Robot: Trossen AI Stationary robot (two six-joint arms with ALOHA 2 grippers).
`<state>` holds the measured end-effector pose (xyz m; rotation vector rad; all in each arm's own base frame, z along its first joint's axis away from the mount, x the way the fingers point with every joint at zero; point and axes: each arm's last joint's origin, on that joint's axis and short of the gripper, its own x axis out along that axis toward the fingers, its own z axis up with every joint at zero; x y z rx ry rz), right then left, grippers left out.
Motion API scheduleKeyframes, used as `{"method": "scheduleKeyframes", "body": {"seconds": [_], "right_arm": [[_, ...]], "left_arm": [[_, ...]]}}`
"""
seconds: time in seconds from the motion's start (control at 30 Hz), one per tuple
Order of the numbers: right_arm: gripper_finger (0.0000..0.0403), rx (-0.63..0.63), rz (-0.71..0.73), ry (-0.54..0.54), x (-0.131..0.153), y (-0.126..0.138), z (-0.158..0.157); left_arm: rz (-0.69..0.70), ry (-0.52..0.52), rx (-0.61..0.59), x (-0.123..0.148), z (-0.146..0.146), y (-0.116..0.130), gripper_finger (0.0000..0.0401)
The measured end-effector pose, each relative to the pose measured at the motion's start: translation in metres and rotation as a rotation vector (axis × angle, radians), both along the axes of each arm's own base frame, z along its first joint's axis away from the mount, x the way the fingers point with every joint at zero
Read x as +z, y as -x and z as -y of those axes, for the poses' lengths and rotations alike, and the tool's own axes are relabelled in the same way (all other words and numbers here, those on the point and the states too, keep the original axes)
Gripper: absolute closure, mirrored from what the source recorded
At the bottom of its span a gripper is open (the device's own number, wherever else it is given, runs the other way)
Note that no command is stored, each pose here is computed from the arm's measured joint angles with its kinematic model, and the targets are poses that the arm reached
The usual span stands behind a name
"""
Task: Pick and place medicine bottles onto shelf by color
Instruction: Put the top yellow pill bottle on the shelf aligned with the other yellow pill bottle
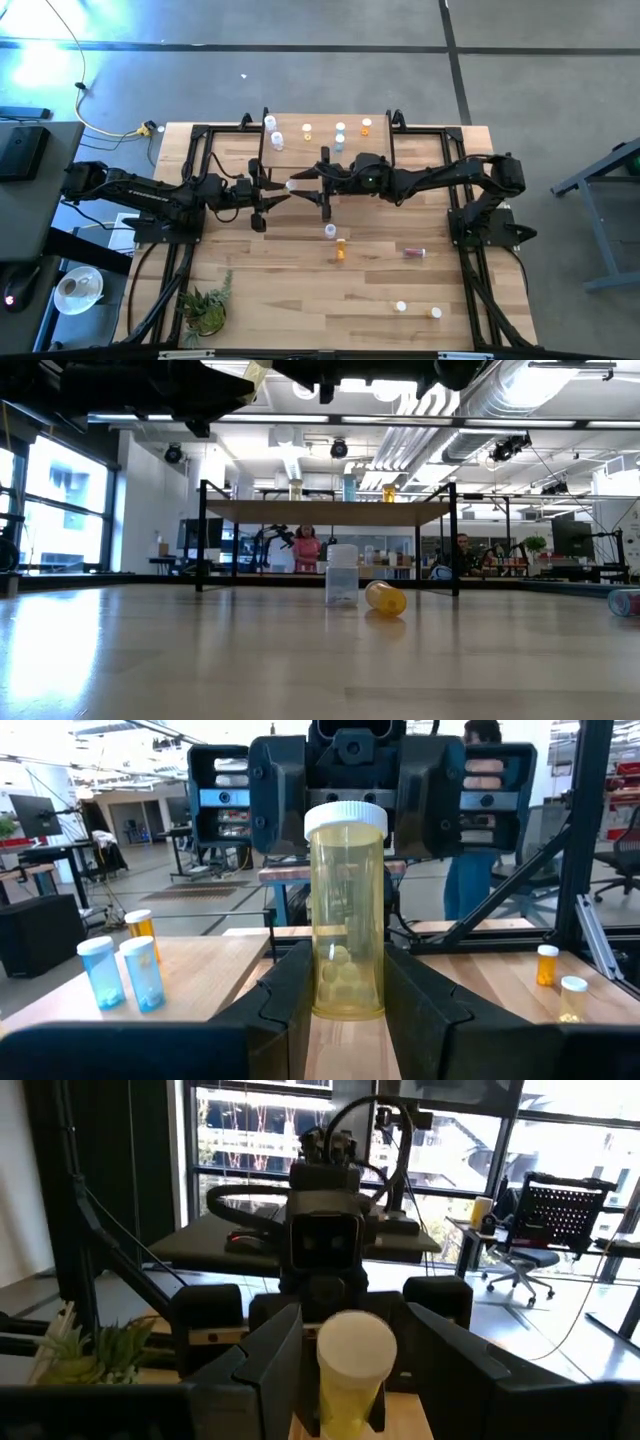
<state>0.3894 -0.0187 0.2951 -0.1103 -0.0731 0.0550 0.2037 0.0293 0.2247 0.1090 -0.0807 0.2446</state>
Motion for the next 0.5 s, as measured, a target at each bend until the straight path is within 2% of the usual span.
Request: {"method": "scheduleKeyframes", "body": {"seconds": [0.5], "right_arm": [[0.0238,0.016,0.002,-0.02,-0.0075,-0.0089,0.0011]], "left_arm": [[0.007,0.0,0.002,0.0007,0.0,0.0001,0.0308]]}}
